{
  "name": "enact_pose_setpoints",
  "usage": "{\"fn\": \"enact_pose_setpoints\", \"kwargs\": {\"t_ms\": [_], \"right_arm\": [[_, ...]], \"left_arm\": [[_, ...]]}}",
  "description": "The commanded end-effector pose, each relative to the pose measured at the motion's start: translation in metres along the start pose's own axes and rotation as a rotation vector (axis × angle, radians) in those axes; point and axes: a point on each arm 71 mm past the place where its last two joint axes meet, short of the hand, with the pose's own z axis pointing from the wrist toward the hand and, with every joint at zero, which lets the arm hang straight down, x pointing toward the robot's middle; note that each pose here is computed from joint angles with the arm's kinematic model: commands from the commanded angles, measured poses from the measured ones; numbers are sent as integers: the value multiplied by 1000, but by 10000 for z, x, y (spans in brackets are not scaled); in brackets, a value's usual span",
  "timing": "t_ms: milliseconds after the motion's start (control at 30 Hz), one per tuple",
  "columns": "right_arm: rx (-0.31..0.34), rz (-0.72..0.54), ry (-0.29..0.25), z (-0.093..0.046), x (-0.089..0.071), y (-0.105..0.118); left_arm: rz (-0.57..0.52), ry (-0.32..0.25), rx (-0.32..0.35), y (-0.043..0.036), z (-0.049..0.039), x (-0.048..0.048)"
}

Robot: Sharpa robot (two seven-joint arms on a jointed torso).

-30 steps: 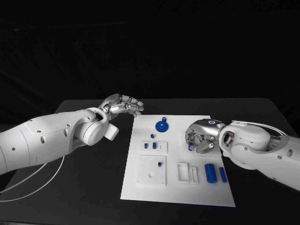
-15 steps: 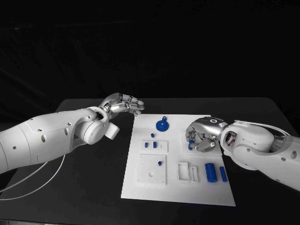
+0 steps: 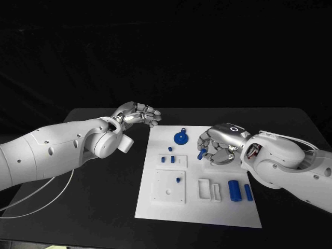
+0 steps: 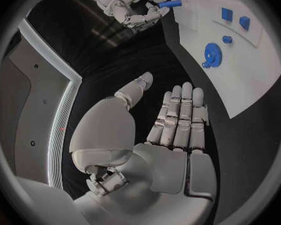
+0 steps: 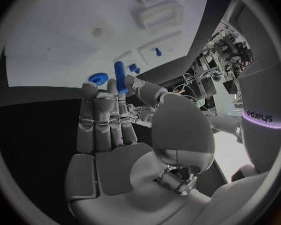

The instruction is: Assemble the parts on the task board

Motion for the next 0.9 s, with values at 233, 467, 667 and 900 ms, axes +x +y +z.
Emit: {"fn": "enact_pose_setpoints", "kwargs": {"t_ms": [233,467,667,900], "right_arm": [[-149,77,-5,149,113,506],[-222,103,48,284,343,831],[-261,50,69,342,491,971],[-264,24,105,355,602,996]], "left_arm": [[-2,19,13,-24,21,48],[-4,29,14,-31,38,85],[-5,32,14,-33,39,92],[-5,34,9,-27,34,83]]}}
